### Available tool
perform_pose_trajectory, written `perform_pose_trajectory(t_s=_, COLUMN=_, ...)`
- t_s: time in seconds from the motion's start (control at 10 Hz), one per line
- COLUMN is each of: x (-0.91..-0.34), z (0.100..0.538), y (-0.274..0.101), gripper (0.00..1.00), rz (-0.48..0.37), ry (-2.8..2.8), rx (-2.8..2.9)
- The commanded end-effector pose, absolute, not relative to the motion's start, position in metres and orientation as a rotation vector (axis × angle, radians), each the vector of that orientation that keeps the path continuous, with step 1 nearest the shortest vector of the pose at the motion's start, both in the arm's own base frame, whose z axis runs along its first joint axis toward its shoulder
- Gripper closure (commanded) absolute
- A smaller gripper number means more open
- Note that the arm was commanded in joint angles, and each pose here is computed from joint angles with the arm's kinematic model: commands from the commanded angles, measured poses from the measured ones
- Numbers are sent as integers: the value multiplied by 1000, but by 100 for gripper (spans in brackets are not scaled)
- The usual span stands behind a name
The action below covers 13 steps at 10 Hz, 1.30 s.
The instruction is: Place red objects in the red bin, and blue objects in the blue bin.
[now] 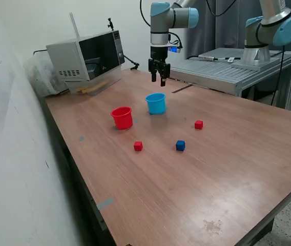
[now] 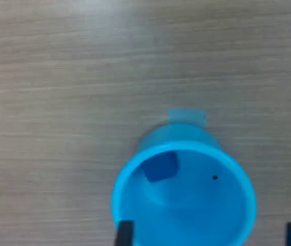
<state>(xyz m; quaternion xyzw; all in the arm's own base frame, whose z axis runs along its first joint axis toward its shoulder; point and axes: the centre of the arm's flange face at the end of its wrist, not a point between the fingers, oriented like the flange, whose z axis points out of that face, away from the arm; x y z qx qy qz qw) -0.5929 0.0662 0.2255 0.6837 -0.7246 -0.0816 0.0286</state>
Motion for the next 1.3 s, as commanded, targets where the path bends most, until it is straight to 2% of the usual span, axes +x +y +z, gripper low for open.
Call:
perform_pose_trajectory(t_s=0.0, x=-591, z=227, y=76, gripper=0, rz=-259, ry=-2253, rx=2094)
perform_pose_trajectory(t_s=0.1, x=-590, z=230, y=75, gripper=0, rz=-260, ry=-2254, rx=2098)
perform_pose_trajectory(t_s=0.3, x=-580, z=265, y=44, gripper=0, rz=-313, ry=-2184, rx=2121)
perform_pose_trajectory(t_s=0.4, x=-567, z=297, y=-14, gripper=0, rz=-299, ry=-2069, rx=2223)
perform_pose_trajectory(t_s=0.6, x=-537, z=334, y=-98, gripper=0, rz=-270, ry=-1871, rx=2396)
perform_pose_trajectory(t_s=0.7, x=-523, z=344, y=-125, gripper=0, rz=-252, ry=-1812, rx=2451)
perform_pose_trajectory(t_s=0.9, x=-502, z=361, y=-169, gripper=0, rz=-269, ry=-1706, rx=2498)
perform_pose_trajectory(t_s=1.0, x=-498, z=361, y=-182, gripper=0, rz=-264, ry=-1677, rx=2515)
perform_pose_trajectory(t_s=1.2, x=-514, z=365, y=-216, gripper=0, rz=-273, ry=-1592, rx=2552)
